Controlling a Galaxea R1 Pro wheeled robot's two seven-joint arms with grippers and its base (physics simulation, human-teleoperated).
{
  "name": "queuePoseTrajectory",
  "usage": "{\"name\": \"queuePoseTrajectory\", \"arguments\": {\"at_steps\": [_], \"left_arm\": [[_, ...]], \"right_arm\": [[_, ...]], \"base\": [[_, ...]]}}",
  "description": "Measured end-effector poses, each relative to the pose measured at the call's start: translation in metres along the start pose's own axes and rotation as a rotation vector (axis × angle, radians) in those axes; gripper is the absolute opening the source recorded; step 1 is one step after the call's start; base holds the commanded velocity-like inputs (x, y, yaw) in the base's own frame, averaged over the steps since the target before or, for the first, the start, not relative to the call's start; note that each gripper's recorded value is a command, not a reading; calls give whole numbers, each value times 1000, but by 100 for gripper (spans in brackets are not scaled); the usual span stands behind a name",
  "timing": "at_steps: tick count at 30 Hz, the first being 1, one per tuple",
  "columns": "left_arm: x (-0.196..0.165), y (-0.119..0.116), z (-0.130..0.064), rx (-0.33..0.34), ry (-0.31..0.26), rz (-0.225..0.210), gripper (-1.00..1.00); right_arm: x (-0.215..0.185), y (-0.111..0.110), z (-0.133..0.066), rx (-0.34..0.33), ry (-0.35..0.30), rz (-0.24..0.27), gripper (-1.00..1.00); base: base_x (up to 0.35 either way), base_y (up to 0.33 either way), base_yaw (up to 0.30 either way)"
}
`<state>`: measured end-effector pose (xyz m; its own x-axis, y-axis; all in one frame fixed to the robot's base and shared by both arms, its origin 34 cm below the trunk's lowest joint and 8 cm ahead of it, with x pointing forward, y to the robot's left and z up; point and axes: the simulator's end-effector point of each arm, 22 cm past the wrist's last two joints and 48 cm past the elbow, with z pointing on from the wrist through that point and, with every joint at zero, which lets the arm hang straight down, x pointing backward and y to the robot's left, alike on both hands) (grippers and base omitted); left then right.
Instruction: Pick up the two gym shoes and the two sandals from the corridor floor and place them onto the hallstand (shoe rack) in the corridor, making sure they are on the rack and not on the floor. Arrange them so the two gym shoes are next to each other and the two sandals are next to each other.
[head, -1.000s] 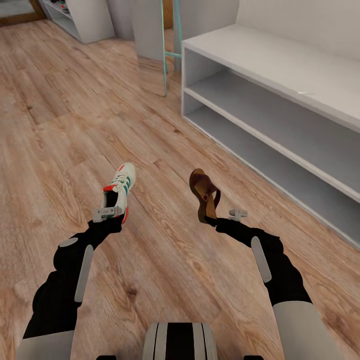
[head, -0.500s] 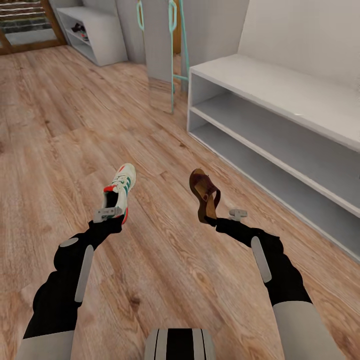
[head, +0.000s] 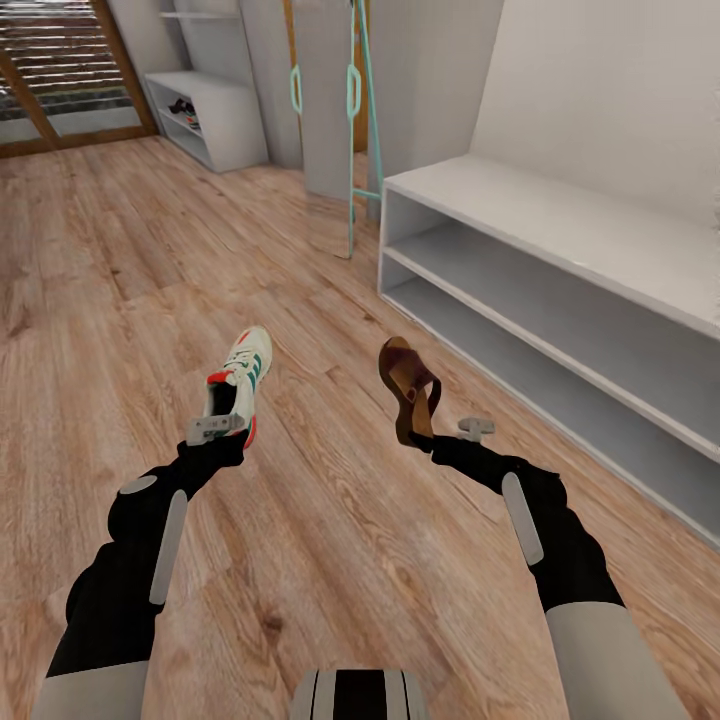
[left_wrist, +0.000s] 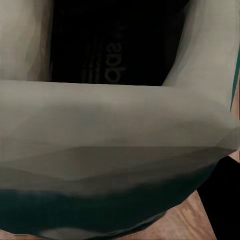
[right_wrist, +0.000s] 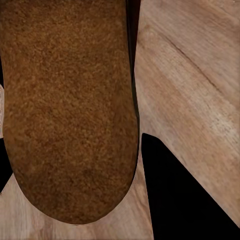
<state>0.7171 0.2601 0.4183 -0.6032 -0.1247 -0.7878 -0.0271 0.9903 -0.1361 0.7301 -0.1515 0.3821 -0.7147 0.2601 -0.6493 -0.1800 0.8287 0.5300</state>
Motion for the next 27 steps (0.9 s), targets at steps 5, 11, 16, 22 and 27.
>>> {"name": "queuePoseTrajectory", "arguments": {"at_steps": [5,11,16,22,27], "left_arm": [[-16,-3,-9,4,-28,2,-100],[-32,-6,-20,9,-57,2,-100],[-43,-10,-29,15,-75,0,-100],[-61,-14,-41,19,-107,2,-100],[-73,-16,-51,22,-131,4,-100]], "right_arm": [[-15,10,-8,-8,-24,-14,-100],[-31,21,-19,-16,-52,-31,-100],[-45,31,-28,-24,-75,-45,-100],[-62,43,-39,-33,-104,-62,-100],[-73,51,-48,-38,-125,-76,-100]], "base": [[0,0,1],[0,0,0],[0,0,0],[0,0,0],[0,0,0]]}}
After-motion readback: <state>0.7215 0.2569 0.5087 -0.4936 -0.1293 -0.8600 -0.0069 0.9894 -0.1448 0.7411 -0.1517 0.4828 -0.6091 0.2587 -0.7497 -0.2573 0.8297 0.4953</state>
